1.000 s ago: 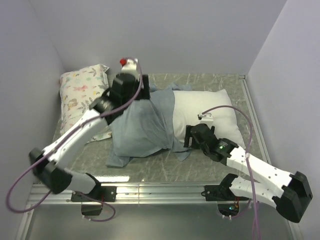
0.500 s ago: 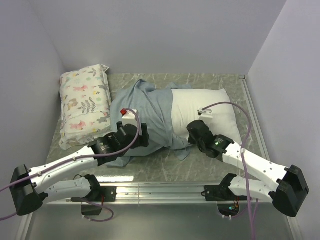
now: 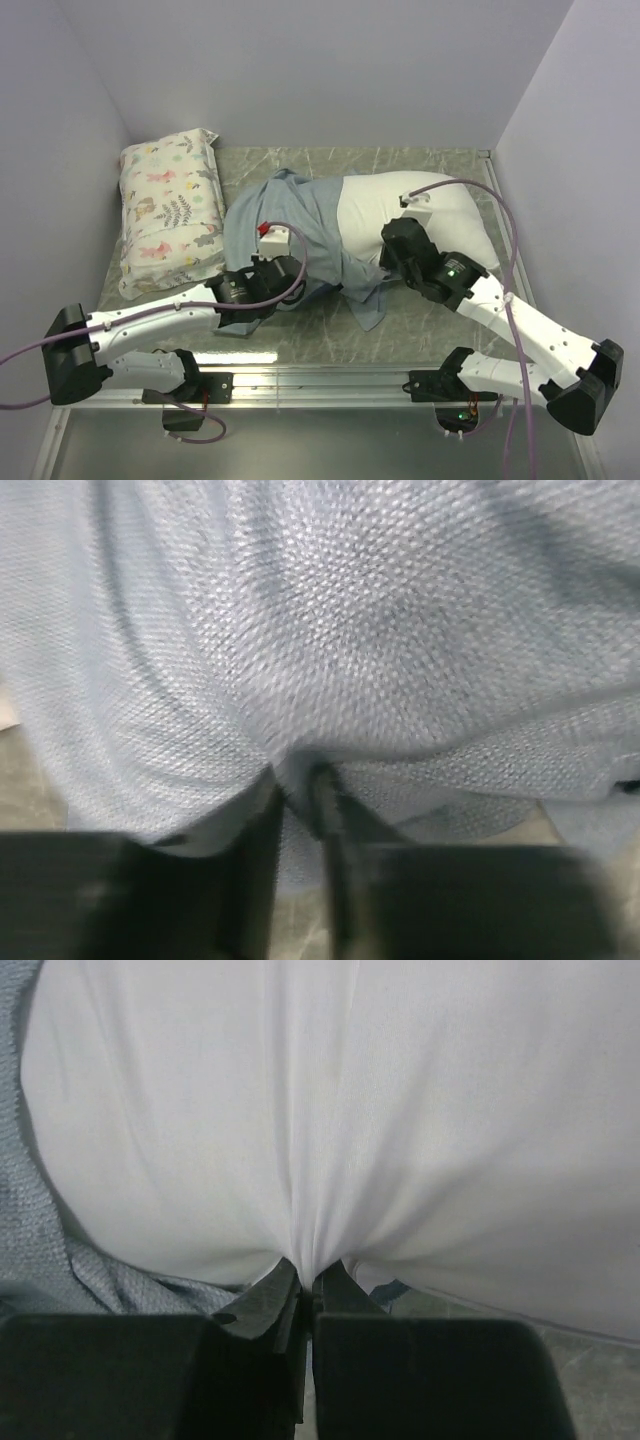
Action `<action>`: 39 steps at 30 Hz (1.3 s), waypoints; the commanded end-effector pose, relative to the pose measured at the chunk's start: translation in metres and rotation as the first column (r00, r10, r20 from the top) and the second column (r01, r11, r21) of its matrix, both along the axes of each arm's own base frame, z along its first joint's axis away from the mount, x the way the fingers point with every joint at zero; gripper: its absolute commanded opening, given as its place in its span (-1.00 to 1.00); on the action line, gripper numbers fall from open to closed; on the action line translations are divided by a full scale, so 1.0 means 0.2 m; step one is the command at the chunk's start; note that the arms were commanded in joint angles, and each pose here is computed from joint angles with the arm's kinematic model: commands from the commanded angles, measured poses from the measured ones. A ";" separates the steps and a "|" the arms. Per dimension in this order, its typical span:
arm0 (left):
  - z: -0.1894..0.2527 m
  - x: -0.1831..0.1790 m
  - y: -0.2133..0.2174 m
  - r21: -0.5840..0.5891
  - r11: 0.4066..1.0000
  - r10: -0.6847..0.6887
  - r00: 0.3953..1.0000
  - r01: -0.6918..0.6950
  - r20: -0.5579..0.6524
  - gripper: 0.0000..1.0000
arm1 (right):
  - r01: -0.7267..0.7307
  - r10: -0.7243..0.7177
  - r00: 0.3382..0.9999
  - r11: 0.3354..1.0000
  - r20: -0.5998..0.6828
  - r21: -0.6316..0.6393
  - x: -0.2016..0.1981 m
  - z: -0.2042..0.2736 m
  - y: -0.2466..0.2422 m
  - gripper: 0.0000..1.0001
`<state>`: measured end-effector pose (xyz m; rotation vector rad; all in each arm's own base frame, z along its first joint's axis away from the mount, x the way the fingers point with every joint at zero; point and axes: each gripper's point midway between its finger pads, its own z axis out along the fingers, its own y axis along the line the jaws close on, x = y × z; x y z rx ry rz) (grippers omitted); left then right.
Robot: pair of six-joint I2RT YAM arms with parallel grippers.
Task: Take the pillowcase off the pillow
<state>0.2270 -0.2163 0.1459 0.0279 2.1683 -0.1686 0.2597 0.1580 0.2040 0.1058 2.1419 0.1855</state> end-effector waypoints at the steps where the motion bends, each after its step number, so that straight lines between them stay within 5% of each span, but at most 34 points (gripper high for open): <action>1: 0.32 0.05 0.07 0.050 0.994 0.085 0.983 -0.094 0.160 -0.56 | 0.041 -0.063 0.974 0.994 0.219 0.105 0.05 0.48 -0.06 -1.00; 2: 0.43 0.07 0.07 0.038 0.993 0.102 0.975 -0.112 0.200 -0.94 | 0.045 -0.068 0.971 0.994 0.230 0.104 0.04 0.52 -0.08 -1.00; 3: 0.49 0.08 0.08 0.031 0.992 0.109 0.969 -0.119 0.223 -0.99 | 0.032 -0.064 0.962 0.992 0.266 0.124 0.03 0.63 -0.09 -1.00; 7: 0.84 0.15 0.11 0.034 0.988 0.126 0.924 -0.148 0.360 -0.99 | 0.042 -0.085 0.937 0.990 0.339 0.132 0.03 0.88 -0.14 -1.00; 11: 1.27 0.37 0.18 -0.098 0.988 0.148 0.881 -0.116 0.449 -0.99 | 0.034 -0.075 0.932 0.992 0.354 0.120 0.10 1.02 -0.12 -1.00; 12: 1.24 0.43 0.07 -0.107 0.994 0.041 0.910 0.003 0.413 -0.99 | 0.054 -0.085 0.940 0.993 0.331 0.102 0.17 1.00 -0.12 -1.00; 14: 1.30 0.60 0.14 -0.122 0.992 0.063 0.911 -0.015 0.407 -0.99 | 0.032 -0.061 0.956 0.994 0.286 0.102 0.25 0.92 -0.08 -1.00; 16: 1.13 0.75 0.01 -0.078 0.995 -0.028 0.951 0.055 0.309 -0.99 | 0.022 -0.046 0.977 0.993 0.207 0.120 0.39 0.71 -0.07 -1.00; 22: 0.89 1.14 -0.30 -0.134 0.970 -0.179 0.968 0.203 0.173 -0.55 | 0.093 -0.087 0.994 0.993 -0.073 0.077 0.69 0.02 -0.14 -1.00; 24: 0.76 1.21 -0.37 -0.117 0.970 -0.197 0.972 0.212 0.129 -0.20 | 0.089 -0.079 0.989 0.993 -0.123 0.077 0.71 -0.12 -0.13 -1.00; 28: 0.91 1.24 -0.37 -0.131 0.965 -0.195 0.955 0.228 0.223 0.50 | 0.099 -0.089 0.989 0.992 -0.120 0.076 0.75 -0.15 -0.14 -1.00; 32: 1.22 1.07 -0.36 -0.200 0.927 -0.234 0.905 0.319 0.356 0.67 | 0.101 -0.092 0.990 0.991 -0.108 0.086 0.75 -0.13 -0.13 -1.00; 39: 1.07 0.77 -0.44 -0.216 0.924 -0.232 0.911 0.316 0.341 0.75 | 0.102 -0.094 0.992 0.990 -0.085 0.100 0.75 -0.09 -0.14 -1.00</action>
